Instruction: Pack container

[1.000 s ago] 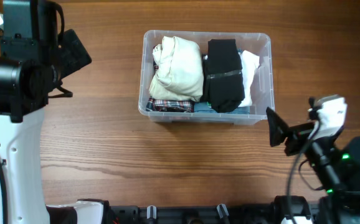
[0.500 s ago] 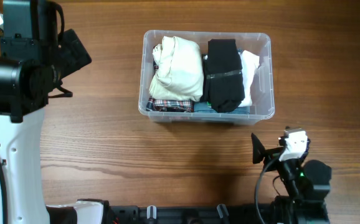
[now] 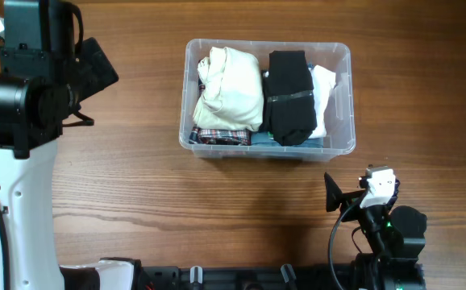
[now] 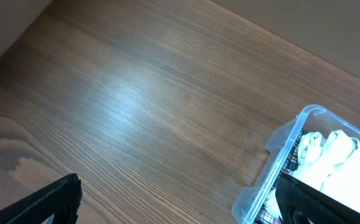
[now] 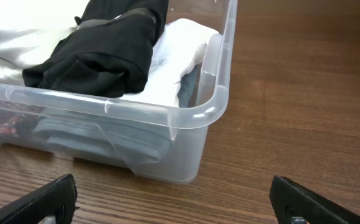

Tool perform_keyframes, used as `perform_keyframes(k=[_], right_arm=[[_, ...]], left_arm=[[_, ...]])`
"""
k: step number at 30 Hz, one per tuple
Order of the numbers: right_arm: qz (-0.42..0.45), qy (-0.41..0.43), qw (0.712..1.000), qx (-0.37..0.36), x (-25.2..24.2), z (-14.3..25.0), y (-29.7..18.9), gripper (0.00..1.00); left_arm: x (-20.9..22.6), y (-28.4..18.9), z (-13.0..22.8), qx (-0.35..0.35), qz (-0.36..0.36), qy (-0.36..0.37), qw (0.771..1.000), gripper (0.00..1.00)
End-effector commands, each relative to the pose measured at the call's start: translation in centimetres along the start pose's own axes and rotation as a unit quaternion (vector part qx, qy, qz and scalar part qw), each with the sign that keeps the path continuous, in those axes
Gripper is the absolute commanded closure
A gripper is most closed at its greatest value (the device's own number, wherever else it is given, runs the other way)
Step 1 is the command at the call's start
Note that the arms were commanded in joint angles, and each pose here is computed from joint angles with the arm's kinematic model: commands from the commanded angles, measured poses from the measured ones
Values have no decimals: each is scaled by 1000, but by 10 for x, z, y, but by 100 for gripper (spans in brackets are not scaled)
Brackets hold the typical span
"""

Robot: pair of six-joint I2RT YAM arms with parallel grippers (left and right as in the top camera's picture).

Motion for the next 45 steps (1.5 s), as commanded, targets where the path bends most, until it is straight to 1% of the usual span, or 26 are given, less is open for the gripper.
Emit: perform_keyframes(k=[1, 5, 7, 9, 10, 11, 12, 13, 14, 15, 17, 20, 21, 25, 29, 34, 37, 45], right_arm=[[0, 0, 1000, -12, 0, -4, -2, 0], [0, 0, 1000, -12, 0, -4, -2, 0], [0, 0, 1000, -12, 0, -4, -2, 0], [0, 0, 1000, -12, 0, -4, -2, 0], [0, 0, 1000, -12, 0, -4, -2, 0], [0, 0, 1000, -12, 0, -4, -2, 0], [0, 0, 1000, -12, 0, -4, -2, 0], [0, 0, 1000, -12, 0, -4, -2, 0], [0, 0, 1000, -12, 0, -4, -2, 0], [0, 0, 1000, -12, 0, -4, -2, 0], [0, 0, 1000, -12, 0, -4, -2, 0], [0, 0, 1000, -12, 0, -4, -2, 0], [0, 0, 1000, -12, 0, -4, -2, 0], [0, 0, 1000, -12, 0, -4, -2, 0], [0, 0, 1000, -12, 0, -4, -2, 0], [0, 0, 1000, -12, 0, -4, -2, 0], [0, 0, 1000, -12, 0, -4, -2, 0], [0, 0, 1000, -12, 0, -4, -2, 0]], left_arm=[[2, 0, -3, -5, -3, -4, 1000, 0], [7, -27, 2, -26, 28, -4, 999, 0], [32, -46, 18, -29, 24, 1, 999, 0], [49, -52, 24, -45, 26, -14, 999, 0], [52, -52, 26, -58, 37, -23, 997, 0], [52, -50, 28, -70, 58, -16, 996, 0], [48, -47, 31, -87, 94, 9, 992, 0], [42, -41, 36, -106, 136, 47, 984, 0], [36, -31, 44, -132, 178, 84, 971, 0], [35, -19, 53, -151, 201, 98, 963, 0], [40, 7, 76, -170, 227, 90, 955, 0], [50, 54, 132, -167, 279, 93, 941, 0], [55, 68, 149, -162, 288, 84, 940, 0], [74, 101, 193, -142, 297, 19, 944, 0], [85, 115, 219, -146, 310, -7, 940, 0], [91, 124, 233, -167, 323, -9, 931, 0], [92, 132, 240, -154, 319, -7, 935, 0], [91, 133, 240, -151, 318, -6, 936, 0]])
Point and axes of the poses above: each gripper's point midway between its finger pads, its own y axis out along the fingers, its own x axis along the line the jaws close on, z = x × y, the point moved 6 cm from there along -y, back along the fingers, and after that the axes turned 9 degrees about -y, right-handed, at the moved point
